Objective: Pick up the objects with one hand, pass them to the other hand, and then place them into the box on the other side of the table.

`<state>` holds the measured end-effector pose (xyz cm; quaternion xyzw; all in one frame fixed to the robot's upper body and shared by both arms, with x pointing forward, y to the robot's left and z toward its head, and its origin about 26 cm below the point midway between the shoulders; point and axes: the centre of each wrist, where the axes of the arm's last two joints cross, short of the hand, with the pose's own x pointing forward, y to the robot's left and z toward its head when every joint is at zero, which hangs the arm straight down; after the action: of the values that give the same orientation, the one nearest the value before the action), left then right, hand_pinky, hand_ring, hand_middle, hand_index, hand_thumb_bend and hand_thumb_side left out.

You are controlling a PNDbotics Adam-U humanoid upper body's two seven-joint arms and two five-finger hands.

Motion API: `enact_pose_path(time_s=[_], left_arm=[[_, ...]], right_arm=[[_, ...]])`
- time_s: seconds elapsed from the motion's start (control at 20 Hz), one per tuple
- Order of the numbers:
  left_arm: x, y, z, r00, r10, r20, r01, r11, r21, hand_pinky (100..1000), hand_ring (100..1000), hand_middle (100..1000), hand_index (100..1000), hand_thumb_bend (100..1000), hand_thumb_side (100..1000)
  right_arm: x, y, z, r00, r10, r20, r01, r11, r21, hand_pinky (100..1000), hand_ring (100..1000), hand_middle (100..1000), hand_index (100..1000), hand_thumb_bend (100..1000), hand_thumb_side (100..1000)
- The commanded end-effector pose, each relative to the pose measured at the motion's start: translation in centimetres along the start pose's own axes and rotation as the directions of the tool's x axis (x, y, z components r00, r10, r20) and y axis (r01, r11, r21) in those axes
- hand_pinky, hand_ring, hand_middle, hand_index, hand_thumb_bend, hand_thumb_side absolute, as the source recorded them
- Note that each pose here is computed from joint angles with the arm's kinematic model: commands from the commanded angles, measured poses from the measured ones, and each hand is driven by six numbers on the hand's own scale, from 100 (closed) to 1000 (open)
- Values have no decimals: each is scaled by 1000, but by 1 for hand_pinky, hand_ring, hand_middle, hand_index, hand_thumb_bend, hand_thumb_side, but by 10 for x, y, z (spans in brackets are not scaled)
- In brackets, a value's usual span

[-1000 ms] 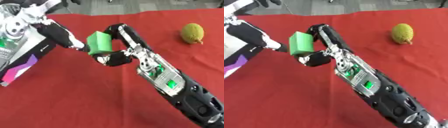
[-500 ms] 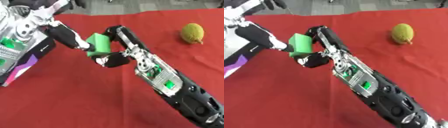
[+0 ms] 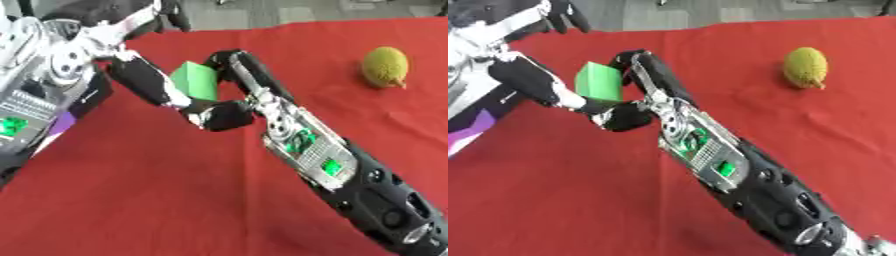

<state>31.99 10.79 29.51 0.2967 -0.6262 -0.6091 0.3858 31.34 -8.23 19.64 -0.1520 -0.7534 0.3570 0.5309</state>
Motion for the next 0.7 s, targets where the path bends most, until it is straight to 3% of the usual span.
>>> enact_pose_path(time_s=[0.05,0.35,0.7], left_arm=[[2,8,-1,999,11,-31,-12,999,-40,752,741,743,756,773,314],[-1,2,-9,999,-14,-52,12,999,-50,742,737,732,746,715,324],[-5,-4,-18,998,-36,-61,31,996,-82,737,736,724,731,645,320]], right_arm=[[6,-2,-3,1000,8,17,-8,1000,-17,777,659,586,601,361,114],[4,-1,-4,1000,16,15,-16,1000,4,774,658,585,600,357,109],[4,-12,6,1000,14,22,-14,1000,13,772,657,585,599,358,102]])
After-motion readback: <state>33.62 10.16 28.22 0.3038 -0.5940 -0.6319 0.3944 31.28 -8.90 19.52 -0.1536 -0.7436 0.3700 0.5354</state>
